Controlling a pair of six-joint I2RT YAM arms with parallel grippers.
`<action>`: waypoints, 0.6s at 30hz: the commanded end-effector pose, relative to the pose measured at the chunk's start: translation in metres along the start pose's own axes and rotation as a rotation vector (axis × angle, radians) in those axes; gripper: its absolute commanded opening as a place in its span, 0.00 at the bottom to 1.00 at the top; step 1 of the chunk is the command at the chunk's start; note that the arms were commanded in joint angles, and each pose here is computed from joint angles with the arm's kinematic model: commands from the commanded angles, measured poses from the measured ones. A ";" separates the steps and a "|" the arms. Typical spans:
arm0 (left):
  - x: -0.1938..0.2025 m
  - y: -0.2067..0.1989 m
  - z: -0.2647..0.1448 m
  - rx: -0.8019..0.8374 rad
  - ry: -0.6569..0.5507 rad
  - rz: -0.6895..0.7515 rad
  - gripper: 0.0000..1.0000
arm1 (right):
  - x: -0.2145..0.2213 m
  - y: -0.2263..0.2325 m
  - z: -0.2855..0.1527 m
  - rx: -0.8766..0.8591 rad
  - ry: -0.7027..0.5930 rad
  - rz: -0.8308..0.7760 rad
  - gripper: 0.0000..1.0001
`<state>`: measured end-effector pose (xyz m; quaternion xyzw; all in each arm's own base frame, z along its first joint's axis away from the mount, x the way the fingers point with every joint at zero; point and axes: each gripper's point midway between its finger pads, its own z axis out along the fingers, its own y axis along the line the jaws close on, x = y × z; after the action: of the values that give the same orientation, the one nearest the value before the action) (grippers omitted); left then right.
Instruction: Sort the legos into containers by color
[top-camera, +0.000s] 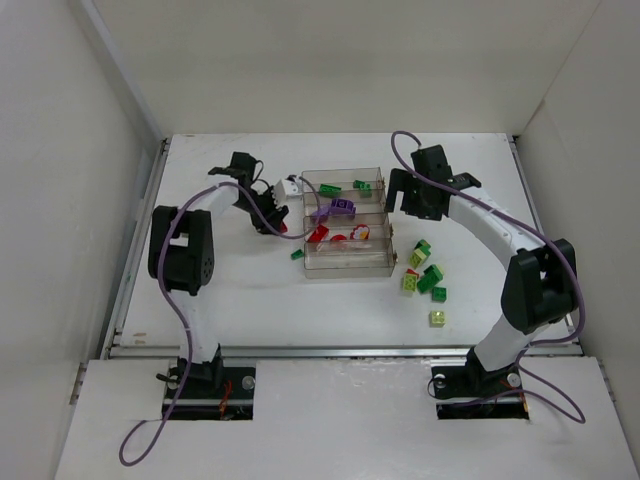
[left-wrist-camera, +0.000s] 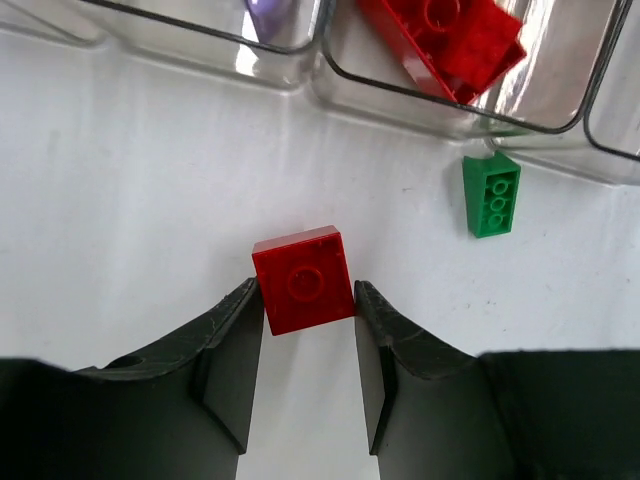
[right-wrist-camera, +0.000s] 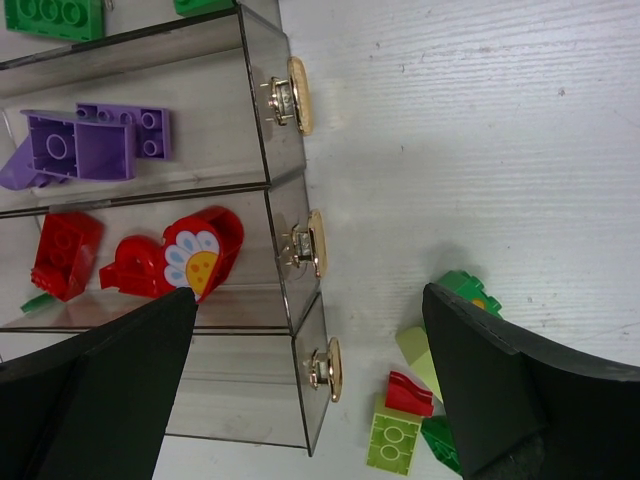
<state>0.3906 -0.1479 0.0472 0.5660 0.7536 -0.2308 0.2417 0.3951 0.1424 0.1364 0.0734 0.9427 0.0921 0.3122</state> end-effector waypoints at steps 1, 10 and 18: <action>-0.066 0.004 -0.042 -0.091 -0.142 0.071 0.00 | -0.023 0.009 -0.003 -0.038 -0.066 0.007 1.00; -0.125 -0.036 -0.013 0.015 -0.199 0.134 0.06 | -0.014 0.001 -0.012 -0.028 -0.077 0.008 1.00; -0.138 -0.040 -0.006 0.009 -0.187 0.138 0.69 | -0.016 0.000 -0.020 -0.027 -0.097 0.001 1.00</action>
<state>0.3768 -0.2548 0.1220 0.6033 0.6873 -0.2652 0.3056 0.3884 0.1402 0.1356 0.0731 0.9412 0.0941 0.3160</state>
